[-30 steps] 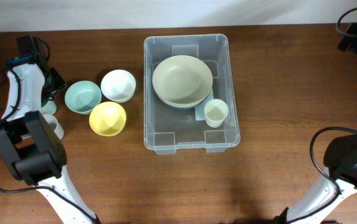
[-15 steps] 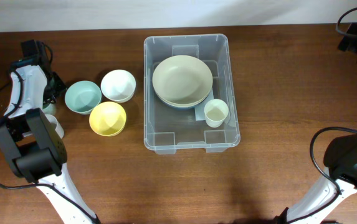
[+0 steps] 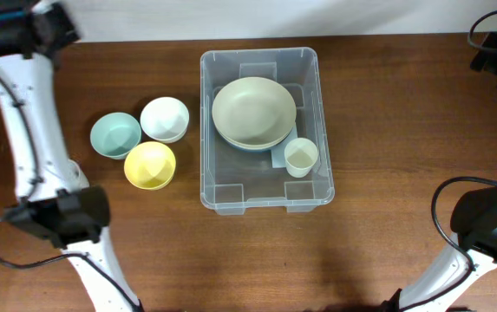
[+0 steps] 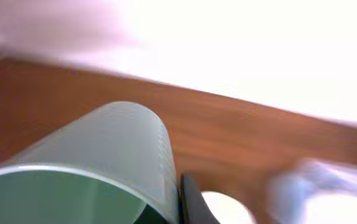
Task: Pack container
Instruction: 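Carry the mint cup and drop it into the cream cup in the bin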
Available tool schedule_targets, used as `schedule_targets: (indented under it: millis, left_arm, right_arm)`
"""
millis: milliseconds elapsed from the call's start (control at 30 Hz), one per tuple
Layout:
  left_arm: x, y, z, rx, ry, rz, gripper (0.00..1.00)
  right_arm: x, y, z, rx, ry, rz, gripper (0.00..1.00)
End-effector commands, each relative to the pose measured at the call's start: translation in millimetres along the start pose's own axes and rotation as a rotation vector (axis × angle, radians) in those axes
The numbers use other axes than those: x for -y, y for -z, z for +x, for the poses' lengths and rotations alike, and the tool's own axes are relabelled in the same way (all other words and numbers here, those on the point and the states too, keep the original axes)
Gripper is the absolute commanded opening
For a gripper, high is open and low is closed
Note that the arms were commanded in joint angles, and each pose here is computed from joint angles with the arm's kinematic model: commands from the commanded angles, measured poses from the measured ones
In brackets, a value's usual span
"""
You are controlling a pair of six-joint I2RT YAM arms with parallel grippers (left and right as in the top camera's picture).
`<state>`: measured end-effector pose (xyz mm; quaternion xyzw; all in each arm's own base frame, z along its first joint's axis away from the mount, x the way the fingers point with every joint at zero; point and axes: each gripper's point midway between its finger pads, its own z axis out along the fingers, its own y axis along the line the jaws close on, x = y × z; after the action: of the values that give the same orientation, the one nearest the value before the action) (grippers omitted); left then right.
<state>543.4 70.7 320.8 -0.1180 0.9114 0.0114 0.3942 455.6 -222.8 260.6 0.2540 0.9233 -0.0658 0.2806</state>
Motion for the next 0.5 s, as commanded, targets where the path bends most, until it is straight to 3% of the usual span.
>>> schedule_targets:
  millis: [0,133,300,467]
  left_arm:
    - [169.5,38.2,55.9,-0.071,-0.489,0.448,0.00]
    - [284.4,89.9,154.8,-0.136,-1.022,0.687,0.00]
    - [331.7,125.5,197.5,-0.136,-1.157,0.790,0.00]
    - [350.1,155.3,226.9,-0.210,-1.123,1.024,0.00]
  right_arm:
    - [1.5,10.0,-6.7,0.030,-0.013,0.006,0.99]
    - [1.5,10.0,-6.7,0.030,-0.013,0.006,0.99]
    - [1.5,10.0,-6.7,0.030,-0.013,0.006,0.99]
    - [1.5,10.0,-6.7,0.030,-0.013,0.006,0.99]
